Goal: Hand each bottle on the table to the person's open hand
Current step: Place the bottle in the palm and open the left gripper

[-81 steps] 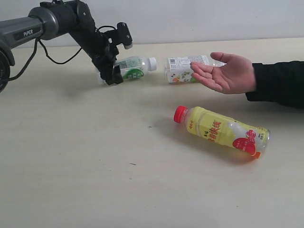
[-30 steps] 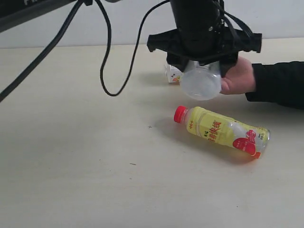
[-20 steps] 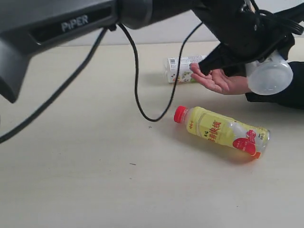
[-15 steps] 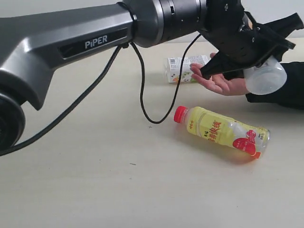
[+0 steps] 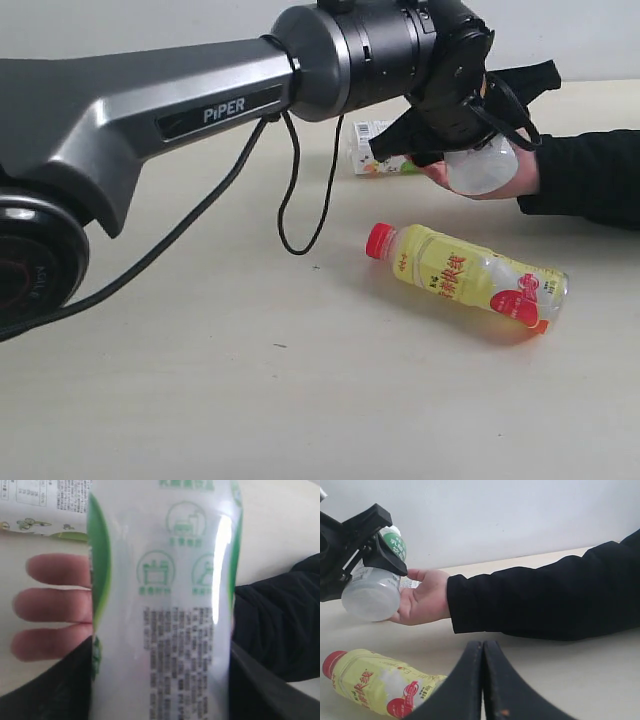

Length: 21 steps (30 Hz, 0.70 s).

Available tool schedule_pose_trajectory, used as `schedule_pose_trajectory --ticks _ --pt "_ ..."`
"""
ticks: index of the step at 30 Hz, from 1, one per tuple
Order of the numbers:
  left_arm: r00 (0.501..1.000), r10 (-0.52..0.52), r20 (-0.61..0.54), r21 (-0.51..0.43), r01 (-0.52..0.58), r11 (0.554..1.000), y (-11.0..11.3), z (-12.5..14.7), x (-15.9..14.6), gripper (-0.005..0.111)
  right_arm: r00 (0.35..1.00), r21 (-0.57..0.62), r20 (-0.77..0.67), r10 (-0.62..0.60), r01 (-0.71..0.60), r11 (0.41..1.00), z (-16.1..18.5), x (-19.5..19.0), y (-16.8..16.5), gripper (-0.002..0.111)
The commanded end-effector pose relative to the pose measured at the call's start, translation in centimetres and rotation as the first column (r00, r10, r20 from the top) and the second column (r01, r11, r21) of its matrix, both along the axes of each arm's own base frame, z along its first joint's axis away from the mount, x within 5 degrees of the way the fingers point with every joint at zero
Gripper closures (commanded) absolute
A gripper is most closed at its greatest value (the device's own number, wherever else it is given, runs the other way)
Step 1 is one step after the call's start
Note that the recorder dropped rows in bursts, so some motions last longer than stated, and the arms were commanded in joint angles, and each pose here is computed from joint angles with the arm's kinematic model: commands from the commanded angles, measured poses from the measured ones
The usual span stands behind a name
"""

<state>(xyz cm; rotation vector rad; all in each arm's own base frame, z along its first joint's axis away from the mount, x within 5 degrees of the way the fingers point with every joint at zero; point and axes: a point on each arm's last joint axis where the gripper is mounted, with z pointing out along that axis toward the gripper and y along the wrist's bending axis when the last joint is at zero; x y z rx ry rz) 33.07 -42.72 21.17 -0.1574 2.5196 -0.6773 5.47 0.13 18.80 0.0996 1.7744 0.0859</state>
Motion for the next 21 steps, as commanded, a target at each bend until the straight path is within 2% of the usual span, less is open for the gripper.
schedule_pose_trajectory --ticks 1,7,16,18,21 --pt "0.999 0.044 -0.008 -0.025 -0.044 0.999 0.2 -0.9 0.9 0.107 1.000 -0.009 0.011 -0.007 0.007 1.000 0.0 0.0 -0.1 0.108" --pt "0.999 0.022 0.029 -0.117 -0.018 0.993 -0.6 -1.7 1.5 0.107 1.000 -0.009 0.011 -0.007 0.007 1.000 0.0 0.0 -0.1 0.108" --pt "0.999 0.026 0.028 -0.147 -0.022 0.989 -0.6 -2.6 2.1 0.107 1.000 -0.009 0.011 -0.007 0.007 1.000 0.0 0.0 -0.1 0.108" --pt "0.999 0.021 0.039 -0.157 -0.015 0.987 -0.7 -2.5 2.2 0.104 1.000 -0.009 0.011 -0.007 0.007 1.000 0.0 0.0 -0.1 0.108" --pt "0.999 0.019 0.046 -0.167 -0.011 0.986 -0.8 -2.4 2.2 0.092 1.000 -0.009 0.011 -0.007 0.007 1.000 0.0 0.0 -0.1 0.108"
